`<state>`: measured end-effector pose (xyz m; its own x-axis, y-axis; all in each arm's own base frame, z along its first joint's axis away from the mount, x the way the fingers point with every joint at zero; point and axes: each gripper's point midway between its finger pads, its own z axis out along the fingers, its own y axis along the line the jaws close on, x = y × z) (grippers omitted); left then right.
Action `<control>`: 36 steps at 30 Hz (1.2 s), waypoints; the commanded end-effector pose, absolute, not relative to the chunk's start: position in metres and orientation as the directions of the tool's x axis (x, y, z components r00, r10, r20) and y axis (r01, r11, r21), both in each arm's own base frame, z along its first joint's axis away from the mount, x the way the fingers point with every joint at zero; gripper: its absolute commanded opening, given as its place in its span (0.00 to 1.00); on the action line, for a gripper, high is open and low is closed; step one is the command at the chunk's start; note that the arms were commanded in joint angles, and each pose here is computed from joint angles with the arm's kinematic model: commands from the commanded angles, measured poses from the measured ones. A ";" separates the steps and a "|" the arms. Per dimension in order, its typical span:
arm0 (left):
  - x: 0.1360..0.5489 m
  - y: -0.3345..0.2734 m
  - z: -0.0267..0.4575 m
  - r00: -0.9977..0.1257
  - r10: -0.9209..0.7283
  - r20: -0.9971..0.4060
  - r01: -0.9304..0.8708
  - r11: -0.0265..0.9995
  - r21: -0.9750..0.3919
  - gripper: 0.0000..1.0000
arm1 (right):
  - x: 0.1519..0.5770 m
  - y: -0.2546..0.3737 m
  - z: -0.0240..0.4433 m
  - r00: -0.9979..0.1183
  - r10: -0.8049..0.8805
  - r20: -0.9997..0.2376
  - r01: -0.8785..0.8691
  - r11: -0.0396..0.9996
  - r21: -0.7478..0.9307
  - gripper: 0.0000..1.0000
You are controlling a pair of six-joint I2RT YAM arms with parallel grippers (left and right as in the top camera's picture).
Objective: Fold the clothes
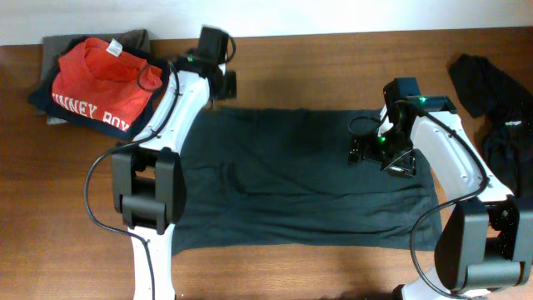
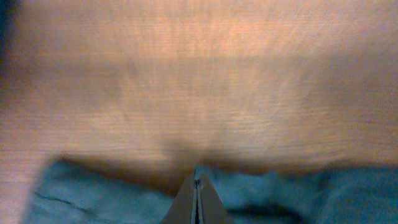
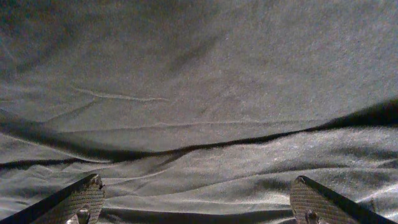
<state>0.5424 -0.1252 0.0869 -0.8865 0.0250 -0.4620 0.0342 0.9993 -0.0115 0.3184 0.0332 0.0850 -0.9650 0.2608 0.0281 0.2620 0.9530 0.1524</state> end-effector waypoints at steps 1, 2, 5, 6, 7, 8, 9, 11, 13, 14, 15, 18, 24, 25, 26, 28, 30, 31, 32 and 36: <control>0.559 -0.123 0.124 -0.851 0.032 -0.525 0.033 0.999 0.008 0.01 | 0.316 0.032 0.090 -0.965 0.262 0.011 0.261 0.955 0.140 0.99; 0.559 -0.123 0.129 -0.849 0.032 -0.528 0.034 0.999 0.006 0.01 | 0.316 0.032 0.090 -0.965 0.262 0.012 0.261 0.955 0.140 0.99; 0.559 -0.123 0.138 -0.845 0.031 -0.533 0.034 0.999 0.005 0.01 | 0.315 0.032 0.090 -0.965 0.262 0.015 0.261 0.955 0.139 0.99; 0.558 -0.123 0.138 -0.848 0.032 -0.529 0.034 0.999 0.006 0.01 | 0.315 0.032 0.090 -0.965 0.262 0.015 0.262 0.955 0.139 0.99; 0.557 -0.123 0.137 -0.850 0.032 -0.526 0.033 0.999 0.007 0.02 | 0.315 0.032 0.090 -0.965 0.262 0.015 0.261 0.955 0.139 0.99; 0.556 -0.122 0.136 -0.854 0.033 -0.519 0.033 0.999 0.009 0.05 | 0.315 0.032 0.090 -0.965 0.262 0.015 0.262 0.955 0.139 0.99; 0.554 -0.121 0.133 -0.861 0.034 -0.508 0.033 0.999 0.012 0.07 | 0.315 0.032 0.090 -0.965 0.262 0.015 0.262 0.955 0.139 0.99; 0.551 -0.120 0.126 -0.872 0.037 -0.487 0.033 0.999 0.017 0.21 | 0.315 0.032 0.090 -0.965 0.262 0.016 0.262 0.955 0.139 0.99; 0.550 -0.120 0.116 -0.883 0.040 -0.467 0.033 0.999 0.023 0.45 | 0.315 0.032 0.090 -0.965 0.262 0.016 0.262 0.955 0.139 0.99; 0.550 -0.119 0.111 -0.889 0.040 -0.457 0.032 0.999 0.025 0.50 | 0.314 0.032 0.090 -0.965 0.262 0.018 0.262 0.955 0.138 0.99; 0.549 -0.118 0.103 -0.895 0.041 -0.443 0.031 0.999 0.029 0.55 | 0.314 0.032 0.090 -0.965 0.262 0.020 0.262 0.955 0.138 0.99; 0.548 -0.111 0.078 -0.917 0.034 -0.397 0.020 0.999 0.040 0.70 | 0.311 0.032 0.090 -0.965 0.261 0.030 0.263 0.955 0.134 0.99; 0.544 -0.073 0.040 -0.950 -0.022 -0.311 -0.043 0.997 0.059 0.74 | 0.310 0.029 0.090 -0.965 0.262 0.031 0.264 0.958 0.117 0.99; 0.543 -0.065 0.036 -0.954 -0.035 -0.296 -0.056 0.997 0.062 0.74 | 0.310 0.029 0.090 -0.965 0.262 0.030 0.264 0.958 0.114 0.99; 0.542 -0.058 0.034 -0.957 -0.046 -0.288 -0.067 0.996 0.064 0.74 | 0.310 0.029 0.090 -0.965 0.262 0.028 0.264 0.958 0.115 0.99; 0.541 -0.045 0.031 -0.959 -0.067 -0.276 -0.089 0.994 0.066 0.74 | 0.311 0.029 0.090 -0.965 0.263 0.025 0.264 0.958 0.116 0.99; 0.541 -0.036 0.029 -0.959 -0.082 -0.271 -0.104 0.992 0.067 0.73 | 0.312 0.029 0.090 -0.965 0.262 0.021 0.263 0.958 0.117 0.99; 0.541 -0.033 0.028 -0.960 -0.079 -0.268 -0.100 0.993 0.064 0.72 | 0.313 0.029 0.090 -0.965 0.263 0.020 0.263 0.958 0.118 0.99; 0.541 -0.036 0.024 -0.966 -0.031 -0.256 -0.042 0.998 0.039 0.71 | 0.313 0.029 0.090 -0.965 0.262 0.017 0.262 0.958 0.119 0.99; 0.537 -0.037 0.016 -0.973 0.005 -0.229 -0.002 1.000 0.030 0.71 | 0.313 0.029 0.090 -0.965 0.263 0.017 0.263 0.957 0.119 0.99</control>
